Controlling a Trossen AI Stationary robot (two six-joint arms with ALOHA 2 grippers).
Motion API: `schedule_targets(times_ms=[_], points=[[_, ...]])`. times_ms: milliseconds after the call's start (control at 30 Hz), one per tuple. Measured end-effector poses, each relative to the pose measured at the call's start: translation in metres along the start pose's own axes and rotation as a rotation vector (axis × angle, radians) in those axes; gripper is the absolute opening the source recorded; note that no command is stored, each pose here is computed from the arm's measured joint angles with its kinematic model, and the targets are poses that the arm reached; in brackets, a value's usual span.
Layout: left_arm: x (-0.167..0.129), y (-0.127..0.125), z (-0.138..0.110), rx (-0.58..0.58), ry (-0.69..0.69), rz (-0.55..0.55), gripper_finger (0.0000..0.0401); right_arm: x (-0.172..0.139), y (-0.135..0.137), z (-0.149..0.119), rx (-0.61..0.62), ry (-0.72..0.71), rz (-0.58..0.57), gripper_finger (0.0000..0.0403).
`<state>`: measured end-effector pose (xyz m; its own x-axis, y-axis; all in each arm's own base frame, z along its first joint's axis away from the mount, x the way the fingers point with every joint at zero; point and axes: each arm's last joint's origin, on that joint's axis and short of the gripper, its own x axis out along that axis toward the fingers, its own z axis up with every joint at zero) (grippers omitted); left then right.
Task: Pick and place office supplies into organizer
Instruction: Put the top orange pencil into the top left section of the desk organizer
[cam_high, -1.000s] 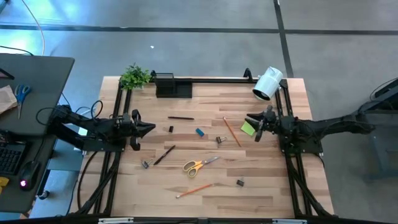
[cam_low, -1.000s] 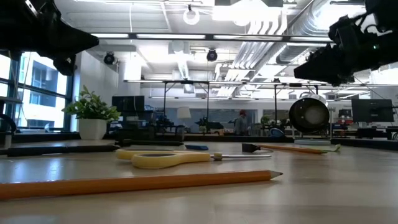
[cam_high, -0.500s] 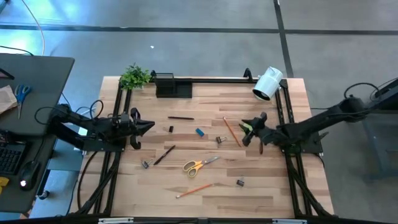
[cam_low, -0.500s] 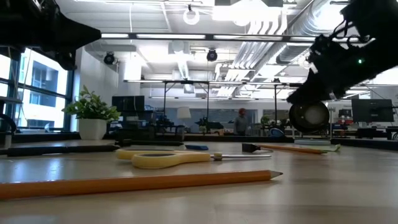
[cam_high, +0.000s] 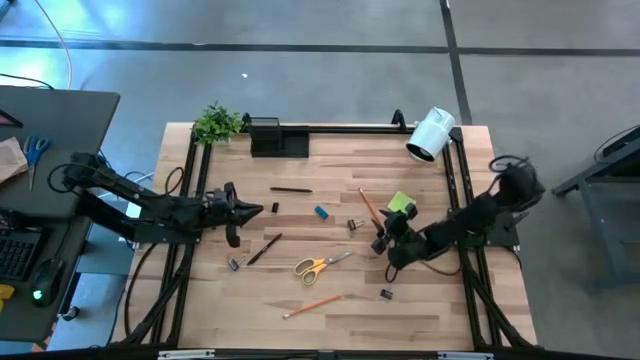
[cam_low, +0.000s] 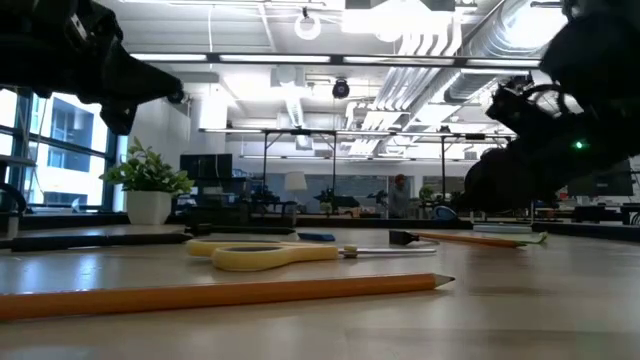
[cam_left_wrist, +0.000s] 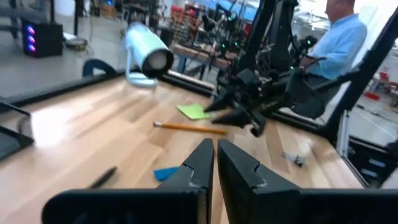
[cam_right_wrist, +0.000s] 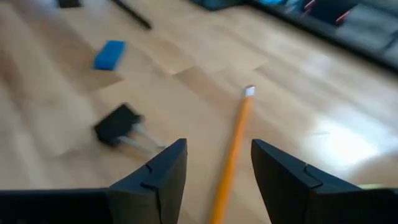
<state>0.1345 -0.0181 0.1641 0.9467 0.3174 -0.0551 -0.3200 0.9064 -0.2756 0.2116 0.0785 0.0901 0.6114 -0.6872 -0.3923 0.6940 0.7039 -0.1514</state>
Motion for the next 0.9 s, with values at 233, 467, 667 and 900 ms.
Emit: schedule_targets(times_ms=[233,467,667,900], points=[[0.009,-0.005,-0.004,-0.023,-0.009,-0.013,0.0012,0.0,0.001,-0.016,0.004,0.019,-0.013,0.0163],[0.018,-0.007,-0.015,-0.002,0.021,0.0,0.0012,0.009,0.001,-0.037,0.029,0.061,-0.046,0.0162],[0.022,-0.009,-0.02,-0.012,0.023,0.001,0.0012,0.012,0.001,-0.041,0.063,0.061,-0.065,0.0147],[0.023,-0.009,-0.021,-0.015,0.02,0.0,0.0012,0.014,0.001,-0.049,0.141,0.048,-0.084,0.0087]])
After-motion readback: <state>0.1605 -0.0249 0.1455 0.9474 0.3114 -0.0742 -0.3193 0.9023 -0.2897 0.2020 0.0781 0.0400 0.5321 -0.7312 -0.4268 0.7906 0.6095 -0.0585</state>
